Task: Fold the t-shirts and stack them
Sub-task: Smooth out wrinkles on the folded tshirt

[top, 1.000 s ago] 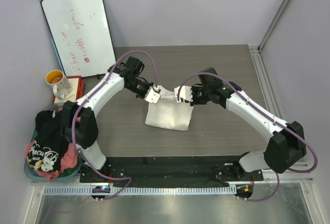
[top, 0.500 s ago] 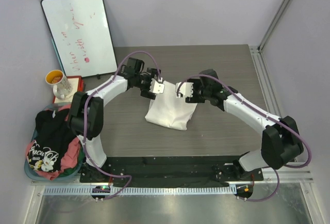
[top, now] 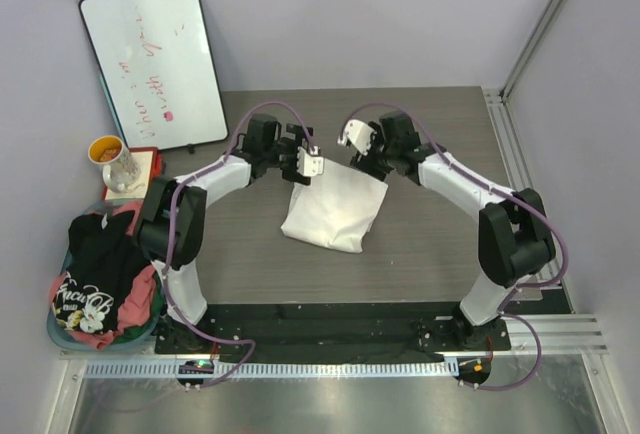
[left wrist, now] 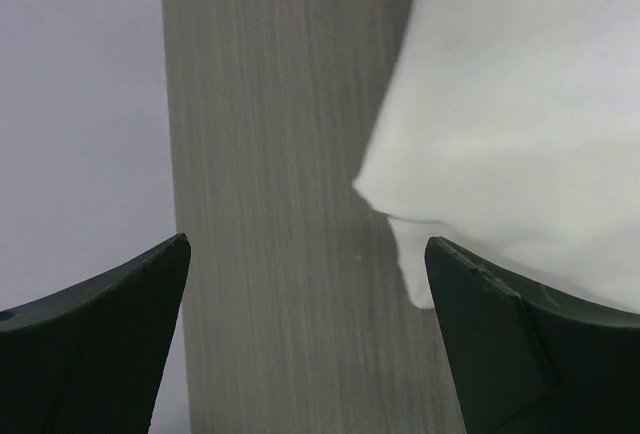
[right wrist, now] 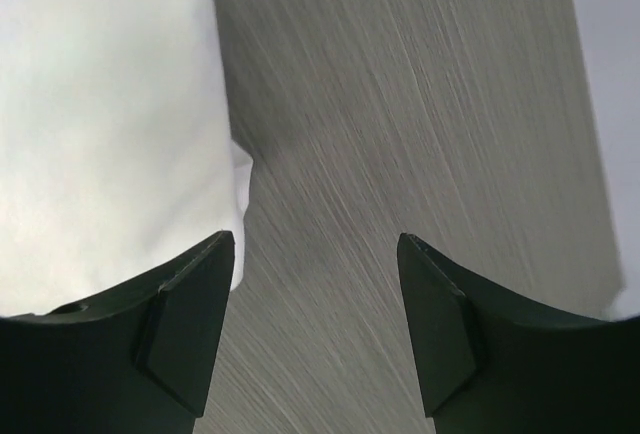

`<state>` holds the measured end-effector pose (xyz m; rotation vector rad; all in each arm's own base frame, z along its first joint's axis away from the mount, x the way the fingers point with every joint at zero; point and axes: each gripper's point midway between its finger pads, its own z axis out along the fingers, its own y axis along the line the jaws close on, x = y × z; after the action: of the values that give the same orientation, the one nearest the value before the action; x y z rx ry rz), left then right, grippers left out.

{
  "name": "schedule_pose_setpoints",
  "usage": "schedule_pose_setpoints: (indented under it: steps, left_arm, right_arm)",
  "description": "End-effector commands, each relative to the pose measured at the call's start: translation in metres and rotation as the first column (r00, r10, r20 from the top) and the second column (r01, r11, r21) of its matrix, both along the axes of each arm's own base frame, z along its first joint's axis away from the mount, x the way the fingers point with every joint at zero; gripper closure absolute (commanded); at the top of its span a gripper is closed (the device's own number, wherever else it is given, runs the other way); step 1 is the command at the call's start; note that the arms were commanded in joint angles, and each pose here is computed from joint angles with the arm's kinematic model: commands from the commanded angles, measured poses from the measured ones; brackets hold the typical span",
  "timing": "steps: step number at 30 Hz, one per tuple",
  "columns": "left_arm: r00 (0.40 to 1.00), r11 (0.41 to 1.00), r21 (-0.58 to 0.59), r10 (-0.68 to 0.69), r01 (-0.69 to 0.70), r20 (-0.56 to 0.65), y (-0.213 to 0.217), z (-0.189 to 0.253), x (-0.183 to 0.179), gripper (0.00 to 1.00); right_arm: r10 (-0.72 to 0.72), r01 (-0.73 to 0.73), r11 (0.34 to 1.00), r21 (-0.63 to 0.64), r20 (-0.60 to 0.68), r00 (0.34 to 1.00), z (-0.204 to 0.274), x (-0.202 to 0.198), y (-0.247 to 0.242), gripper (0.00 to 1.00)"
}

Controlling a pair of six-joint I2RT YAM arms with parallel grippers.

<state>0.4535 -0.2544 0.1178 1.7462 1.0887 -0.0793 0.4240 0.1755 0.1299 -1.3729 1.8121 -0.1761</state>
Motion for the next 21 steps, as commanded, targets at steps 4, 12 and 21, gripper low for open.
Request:
schedule_pose_setpoints:
  steps: [4, 12, 21]
  left_arm:
    - [0.982, 0.987, -0.032, -0.158, 0.155, -0.107, -0.013, 0.036, 0.015, 0.00]
    - [0.853, 0.894, 0.083, -0.388, 0.440, -0.349, -0.015, 0.019, -0.009, 0.00]
    - [0.751, 0.791, 0.173, -0.453, 0.587, -0.480, -0.001, -0.029, -0.037, 0.00]
  right_arm:
    - [0.046, 0.136, 0.937, 0.323, -0.497, 0.867, -0.026, -0.028, 0.008, 0.25]
    - [0.174, 0.104, 0.928, 0.358, -0.663, 0.728, -0.061, -0.044, 0.000, 0.23]
    - [0.157, 0.120, 0.925, 0.362, -0.648, 0.746, -0.066, -0.016, -0.019, 0.23]
